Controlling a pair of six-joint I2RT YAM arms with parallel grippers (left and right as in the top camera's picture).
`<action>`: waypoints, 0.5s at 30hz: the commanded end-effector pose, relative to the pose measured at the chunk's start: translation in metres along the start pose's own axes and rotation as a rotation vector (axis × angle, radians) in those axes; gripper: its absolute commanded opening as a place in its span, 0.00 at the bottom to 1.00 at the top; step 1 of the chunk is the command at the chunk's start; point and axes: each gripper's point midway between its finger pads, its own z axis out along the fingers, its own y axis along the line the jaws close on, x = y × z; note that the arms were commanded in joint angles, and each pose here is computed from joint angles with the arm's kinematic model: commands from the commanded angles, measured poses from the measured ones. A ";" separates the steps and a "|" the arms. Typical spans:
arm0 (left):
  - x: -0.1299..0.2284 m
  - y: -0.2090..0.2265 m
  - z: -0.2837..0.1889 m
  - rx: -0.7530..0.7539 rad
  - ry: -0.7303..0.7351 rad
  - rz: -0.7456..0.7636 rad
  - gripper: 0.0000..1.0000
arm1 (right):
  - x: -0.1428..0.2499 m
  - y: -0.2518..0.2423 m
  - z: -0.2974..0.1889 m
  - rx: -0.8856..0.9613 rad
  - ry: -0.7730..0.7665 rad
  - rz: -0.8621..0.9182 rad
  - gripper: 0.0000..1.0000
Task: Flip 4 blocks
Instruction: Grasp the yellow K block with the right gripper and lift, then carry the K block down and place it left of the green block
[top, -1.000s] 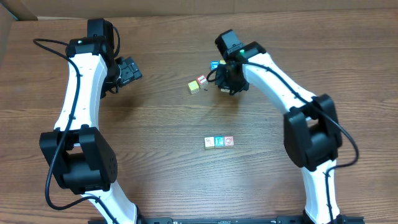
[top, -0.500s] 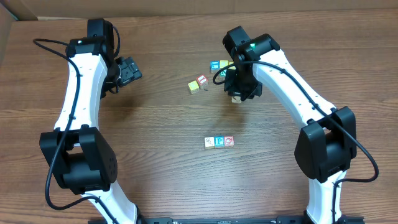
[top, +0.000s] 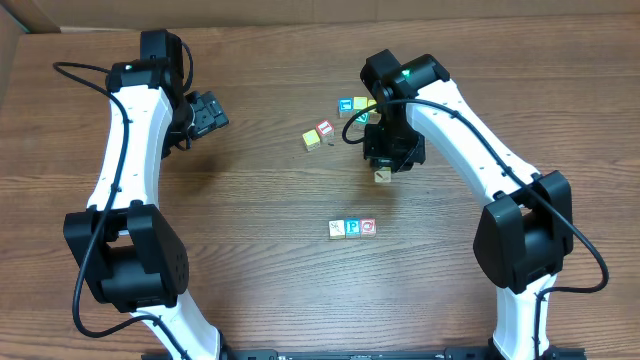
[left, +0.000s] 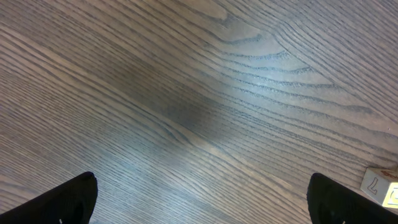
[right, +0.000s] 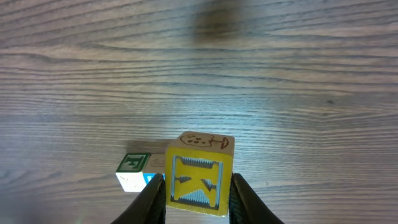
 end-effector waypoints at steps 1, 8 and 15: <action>-0.007 0.000 -0.011 0.007 -0.034 -0.019 1.00 | 0.008 0.016 -0.010 -0.038 -0.010 -0.040 0.21; -0.007 0.000 -0.011 0.007 -0.034 -0.019 1.00 | 0.033 0.054 0.000 -0.103 0.032 -0.127 0.21; -0.007 0.000 -0.011 0.007 -0.034 -0.019 1.00 | 0.069 0.111 0.010 -0.118 -0.001 -0.300 0.25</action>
